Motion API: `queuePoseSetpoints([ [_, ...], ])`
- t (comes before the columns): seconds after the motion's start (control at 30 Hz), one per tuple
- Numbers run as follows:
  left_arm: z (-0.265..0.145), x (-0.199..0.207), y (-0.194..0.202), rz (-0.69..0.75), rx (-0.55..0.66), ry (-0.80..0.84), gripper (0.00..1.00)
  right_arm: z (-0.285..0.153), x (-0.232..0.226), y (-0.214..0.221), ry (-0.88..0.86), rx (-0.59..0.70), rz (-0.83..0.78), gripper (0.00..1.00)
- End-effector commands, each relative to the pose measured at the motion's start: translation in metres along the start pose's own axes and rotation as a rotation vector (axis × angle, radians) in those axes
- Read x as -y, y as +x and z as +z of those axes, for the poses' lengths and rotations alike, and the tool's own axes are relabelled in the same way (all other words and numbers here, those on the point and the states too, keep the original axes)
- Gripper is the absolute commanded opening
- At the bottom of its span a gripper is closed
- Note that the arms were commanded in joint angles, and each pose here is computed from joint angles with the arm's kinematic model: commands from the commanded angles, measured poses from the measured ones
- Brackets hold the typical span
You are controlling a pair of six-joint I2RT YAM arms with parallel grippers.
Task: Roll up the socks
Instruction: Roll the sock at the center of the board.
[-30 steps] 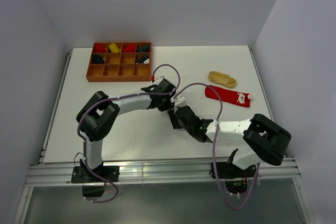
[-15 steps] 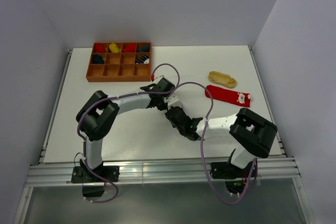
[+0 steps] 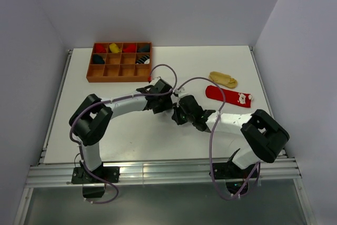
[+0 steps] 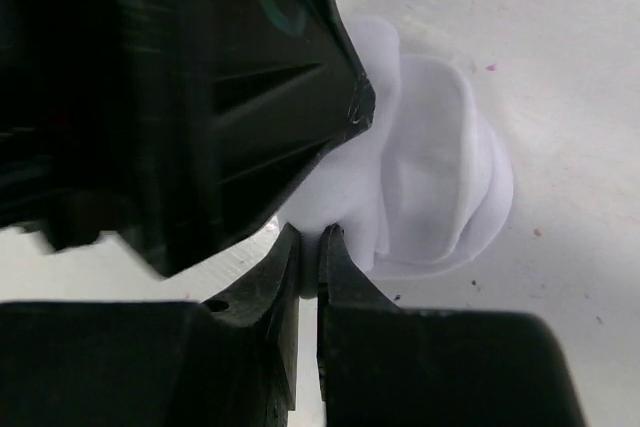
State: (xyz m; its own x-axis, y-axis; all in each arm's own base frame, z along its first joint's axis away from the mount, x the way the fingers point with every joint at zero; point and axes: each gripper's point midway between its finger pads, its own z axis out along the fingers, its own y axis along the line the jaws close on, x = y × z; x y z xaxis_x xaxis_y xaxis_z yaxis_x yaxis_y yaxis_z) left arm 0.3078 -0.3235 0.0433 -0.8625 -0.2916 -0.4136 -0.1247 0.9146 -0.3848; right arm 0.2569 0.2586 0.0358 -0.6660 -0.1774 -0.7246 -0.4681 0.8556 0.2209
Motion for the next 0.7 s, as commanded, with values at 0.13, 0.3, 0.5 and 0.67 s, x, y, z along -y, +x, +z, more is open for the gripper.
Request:
queuePoseSetpoints([
  [0.13,-0.033,-0.005,-0.031,-0.155,0.111,0.052,0.68,-0.005,-0.023,0.027,-0.248,-0.155,0.159,0.0],
  [0.3,-0.053,-0.007,-0.037,-0.207,0.157,0.13,0.69,-0.004,-0.019,0.027,-0.363,-0.2,0.302,0.0],
  [0.5,-0.057,-0.01,-0.013,-0.215,0.123,0.201,0.7,0.001,-0.015,0.034,-0.471,-0.255,0.447,0.0],
  [0.67,-0.045,-0.008,-0.002,-0.217,0.087,0.218,0.7,0.007,-0.002,0.047,-0.458,-0.304,0.566,0.0],
])
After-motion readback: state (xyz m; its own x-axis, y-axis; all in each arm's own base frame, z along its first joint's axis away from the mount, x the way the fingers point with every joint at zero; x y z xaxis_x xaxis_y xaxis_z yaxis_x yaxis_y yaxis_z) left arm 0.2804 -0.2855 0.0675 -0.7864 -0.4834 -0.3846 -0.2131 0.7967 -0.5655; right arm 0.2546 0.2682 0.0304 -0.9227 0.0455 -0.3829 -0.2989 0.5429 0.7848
